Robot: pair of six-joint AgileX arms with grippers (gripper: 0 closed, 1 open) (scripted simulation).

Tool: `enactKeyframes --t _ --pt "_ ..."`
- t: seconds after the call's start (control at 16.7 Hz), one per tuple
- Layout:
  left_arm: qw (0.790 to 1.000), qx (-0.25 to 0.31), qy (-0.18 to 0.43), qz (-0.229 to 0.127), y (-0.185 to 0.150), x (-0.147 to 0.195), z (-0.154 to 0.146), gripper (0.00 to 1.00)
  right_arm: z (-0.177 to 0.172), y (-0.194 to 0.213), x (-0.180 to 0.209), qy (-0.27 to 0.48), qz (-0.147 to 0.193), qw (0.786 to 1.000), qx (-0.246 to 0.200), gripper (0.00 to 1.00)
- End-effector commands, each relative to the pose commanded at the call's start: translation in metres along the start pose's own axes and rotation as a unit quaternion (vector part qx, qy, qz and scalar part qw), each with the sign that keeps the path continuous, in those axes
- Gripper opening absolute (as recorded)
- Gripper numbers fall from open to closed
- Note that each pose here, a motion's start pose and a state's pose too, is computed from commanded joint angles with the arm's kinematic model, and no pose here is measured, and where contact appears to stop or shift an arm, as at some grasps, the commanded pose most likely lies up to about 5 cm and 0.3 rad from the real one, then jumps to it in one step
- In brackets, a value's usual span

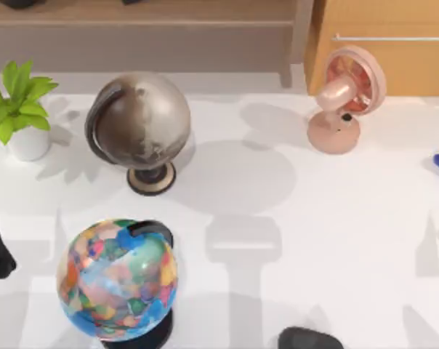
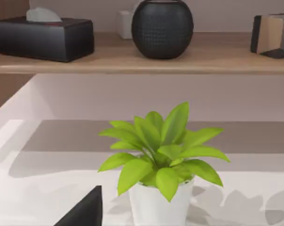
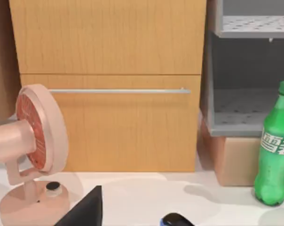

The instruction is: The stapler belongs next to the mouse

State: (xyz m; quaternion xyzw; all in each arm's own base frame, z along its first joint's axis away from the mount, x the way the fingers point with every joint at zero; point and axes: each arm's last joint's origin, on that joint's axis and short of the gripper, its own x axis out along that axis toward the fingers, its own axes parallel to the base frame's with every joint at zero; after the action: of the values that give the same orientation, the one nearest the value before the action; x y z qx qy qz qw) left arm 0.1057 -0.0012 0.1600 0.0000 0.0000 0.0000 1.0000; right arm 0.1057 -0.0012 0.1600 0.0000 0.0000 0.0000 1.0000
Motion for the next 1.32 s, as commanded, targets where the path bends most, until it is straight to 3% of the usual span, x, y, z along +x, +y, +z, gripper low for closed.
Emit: enactKeyframes --t 0.18,0.36,0.72,1.02,1.32 --pt "1.000 0.000 0.000 0.000 0.000 0.000 0.000 1.00 0.002 0.000 0.000 0.004 0.000 1.000 -0.004 1.00" --pt "1.000 0.000 0.000 0.000 0.000 0.000 0.000 1.00 0.019 0.000 0.001 0.033 -0.001 0.999 -0.042 1.00" --pt "1.000 0.000 0.000 0.000 0.000 0.000 0.000 1.00 0.097 -0.002 0.034 0.156 0.009 0.981 -0.119 1.00" --pt "1.000 0.000 0.000 0.000 0.000 0.000 0.000 1.00 0.114 -0.004 0.103 0.322 0.050 0.932 -0.161 1.00" --pt "1.000 0.000 0.000 0.000 0.000 0.000 0.000 1.00 0.124 -0.007 0.164 0.415 0.091 0.877 -0.223 1.00"
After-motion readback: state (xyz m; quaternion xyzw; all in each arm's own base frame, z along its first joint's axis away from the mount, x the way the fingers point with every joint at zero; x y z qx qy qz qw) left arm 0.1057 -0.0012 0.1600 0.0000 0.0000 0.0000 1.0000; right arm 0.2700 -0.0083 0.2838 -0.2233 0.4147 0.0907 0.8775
